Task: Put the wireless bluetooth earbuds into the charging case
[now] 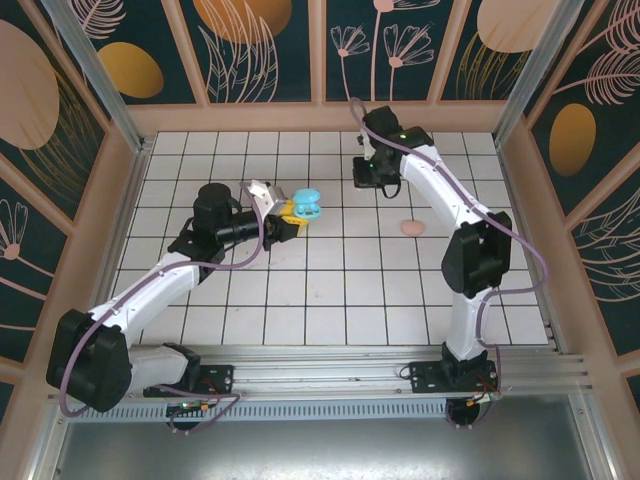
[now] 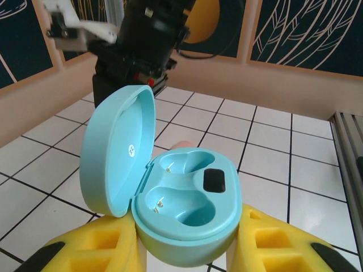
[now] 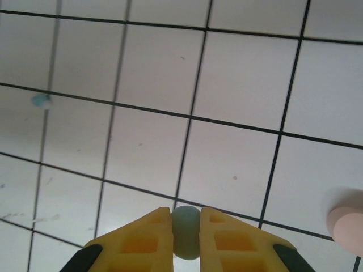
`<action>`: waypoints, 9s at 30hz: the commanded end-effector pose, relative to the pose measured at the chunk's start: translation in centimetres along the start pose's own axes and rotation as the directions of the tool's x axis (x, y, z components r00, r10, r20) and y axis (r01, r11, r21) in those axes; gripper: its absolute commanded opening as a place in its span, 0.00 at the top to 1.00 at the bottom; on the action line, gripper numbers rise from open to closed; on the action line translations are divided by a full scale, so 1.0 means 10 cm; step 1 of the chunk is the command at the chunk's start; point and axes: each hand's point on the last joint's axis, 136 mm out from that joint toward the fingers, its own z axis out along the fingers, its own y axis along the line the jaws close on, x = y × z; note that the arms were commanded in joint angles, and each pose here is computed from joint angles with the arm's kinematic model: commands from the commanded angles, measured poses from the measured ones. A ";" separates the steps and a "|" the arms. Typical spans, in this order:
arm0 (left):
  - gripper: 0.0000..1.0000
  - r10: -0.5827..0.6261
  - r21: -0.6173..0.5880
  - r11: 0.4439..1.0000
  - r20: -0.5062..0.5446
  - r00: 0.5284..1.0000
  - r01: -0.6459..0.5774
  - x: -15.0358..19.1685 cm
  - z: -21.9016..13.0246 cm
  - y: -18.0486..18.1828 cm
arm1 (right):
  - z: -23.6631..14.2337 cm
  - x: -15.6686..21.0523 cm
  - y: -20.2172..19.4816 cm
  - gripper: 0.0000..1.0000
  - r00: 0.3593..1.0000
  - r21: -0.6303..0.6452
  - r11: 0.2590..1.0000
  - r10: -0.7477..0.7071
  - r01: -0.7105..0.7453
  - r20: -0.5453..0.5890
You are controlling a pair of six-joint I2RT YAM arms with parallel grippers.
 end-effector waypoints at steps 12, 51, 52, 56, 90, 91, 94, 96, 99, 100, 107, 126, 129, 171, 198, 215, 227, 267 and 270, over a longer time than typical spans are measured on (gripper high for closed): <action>0.79 0.062 -0.010 0.998 0.064 0.996 -0.062 -0.22 0.04 0.05 | -1.13 -0.05 0.70 0.87 0.973 -0.013 0.985 -0.170 0.175 0.156; 0.80 0.044 0.028 0.999 0.078 0.996 -0.046 -0.30 0.10 0.06 | -1.37 0.46 1.40 0.89 0.861 -0.143 0.860 -0.451 0.490 0.234; 0.80 0.048 0.028 0.998 0.079 0.996 -0.051 -0.30 0.10 0.06 | -1.34 0.48 1.40 0.89 0.861 -0.142 0.859 -0.456 0.492 0.226; 0.80 0.045 0.026 0.999 0.074 0.996 -0.047 -0.28 0.10 0.06 | -1.28 0.49 1.39 0.89 0.858 -0.137 0.855 -0.468 0.500 0.209; 0.80 0.022 0.023 0.999 0.111 0.994 -0.025 -0.31 0.01 -0.02 | -1.02 0.52 1.38 0.88 0.841 -0.048 0.845 -0.521 0.532 0.143; 0.80 0.022 0.024 0.999 0.111 0.994 -0.024 -0.31 0.00 -0.02 | -1.02 0.51 1.37 0.88 0.841 -0.040 0.845 -0.523 0.533 0.141; 0.80 0.023 0.019 1.000 0.117 0.993 -0.025 -0.33 0.00 -0.02 | -1.01 0.52 1.36 0.88 0.839 -0.038 0.843 -0.528 0.537 0.136; 0.80 0.023 0.016 1.000 0.117 0.993 -0.025 -0.32 -0.01 -0.02 | -1.00 0.55 1.38 0.88 0.836 -0.053 0.839 -0.533 0.542 0.129; 0.80 0.024 0.011 1.000 0.119 0.993 -0.025 -0.33 -0.01 -0.01 | -1.00 0.61 1.39 0.85 0.828 -0.069 0.827 -0.548 0.558 0.121; 0.80 0.024 0.009 1.000 0.120 0.993 -0.026 -0.34 -0.01 -0.01 | -1.02 0.63 1.40 0.84 0.824 -0.070 0.824 -0.552 0.562 0.124; 0.80 0.025 0.003 1.000 0.119 0.993 -0.025 -0.34 0.00 0.01 | -1.07 0.75 1.55 0.76 0.814 -0.170 0.796 -0.566 0.581 0.130; 0.80 0.031 0.000 1.000 0.119 0.992 -0.031 -0.39 -0.01 0.01 | -1.27 0.62 1.57 0.69 0.892 -0.296 0.842 -0.426 0.451 0.149; 0.80 0.031 0.003 0.999 0.120 0.992 -0.032 -0.39 -0.01 0.00 | -1.29 0.63 1.59 0.69 0.901 -0.333 0.837 -0.407 0.433 0.149; 0.80 0.036 -0.030 0.999 0.132 0.991 -0.032 -0.44 -0.08 0.00 | -1.54 0.19 1.10 0.72 0.958 -0.372 0.910 -0.083 0.185 0.274; 0.80 0.016 -0.107 0.994 0.137 0.990 -0.002 -0.38 -0.39 -0.16 | 0.87 -0.47 1.17 0.70 0.986 -0.423 0.897 -0.074 0.130 0.148; 0.79 -0.030 -0.148 0.988 0.124 0.992 0.048 -0.26 -0.56 -0.24 | 2.08 -0.33 2.05 0.64 0.941 -0.403 0.854 -0.260 0.328 0.216; 0.79 -0.024 -0.131 0.991 0.103 0.994 0.038 -0.26 -0.49 -0.21 | 2.36 -0.06 2.05 0.62 0.922 -0.332 0.861 -0.346 0.386 0.175; 0.79 0.018 -0.155 0.988 0.096 0.995 -0.003 -0.22 -0.57 -0.26 | 2.07 0.46 1.10 0.80 0.979 -0.191 0.967 -0.188 0.170 -0.081; 0.79 0.021 -0.157 0.988 0.101 0.995 -0.005 -0.24 -0.56 -0.24 | 1.94 0.49 0.84 0.81 0.992 -0.202 0.977 -0.088 0.069 -0.089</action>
